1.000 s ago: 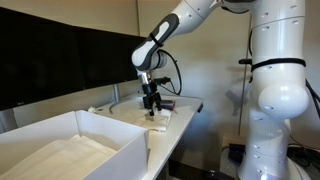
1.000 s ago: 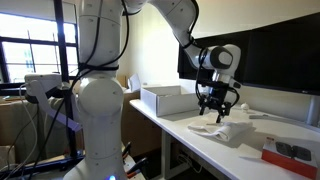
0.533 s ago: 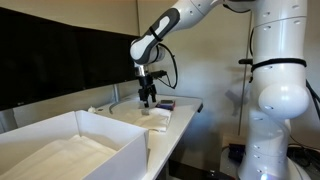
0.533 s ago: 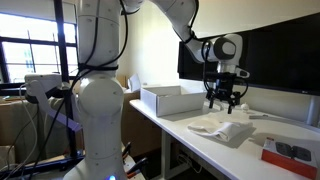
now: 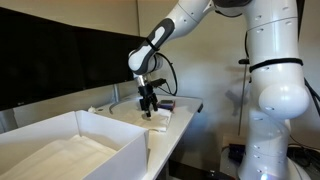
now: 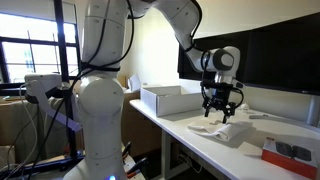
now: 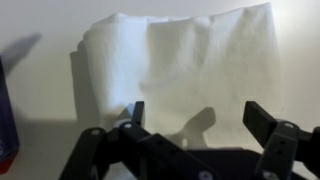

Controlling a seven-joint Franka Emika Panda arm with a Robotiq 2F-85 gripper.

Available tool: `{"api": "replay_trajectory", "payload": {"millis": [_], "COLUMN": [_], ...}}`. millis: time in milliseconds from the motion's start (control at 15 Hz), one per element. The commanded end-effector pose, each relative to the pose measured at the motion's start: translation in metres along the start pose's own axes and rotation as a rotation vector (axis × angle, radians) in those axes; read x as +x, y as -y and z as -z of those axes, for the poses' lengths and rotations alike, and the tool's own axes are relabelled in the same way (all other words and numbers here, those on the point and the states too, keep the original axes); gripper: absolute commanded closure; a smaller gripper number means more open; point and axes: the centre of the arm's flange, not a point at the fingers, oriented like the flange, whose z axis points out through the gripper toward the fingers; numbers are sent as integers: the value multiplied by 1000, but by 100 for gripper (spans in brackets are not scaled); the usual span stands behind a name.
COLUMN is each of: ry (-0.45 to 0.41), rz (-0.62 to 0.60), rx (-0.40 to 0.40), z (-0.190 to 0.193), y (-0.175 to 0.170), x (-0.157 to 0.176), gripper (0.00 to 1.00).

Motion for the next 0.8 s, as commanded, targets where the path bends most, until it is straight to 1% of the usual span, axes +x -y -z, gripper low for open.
{"api": "replay_trajectory", "payload": {"millis": [0, 267, 600, 733], "ry": [25, 87, 171, 186], "rz": [-25, -48, -60, -58], "rx": [-30, -59, -54, -51], "z": [-17, -42, -79, -82], "y": [-4, -9, 0, 2], "x": [-3, -5, -6, -5], "gripper": [0, 0, 0, 0]}}
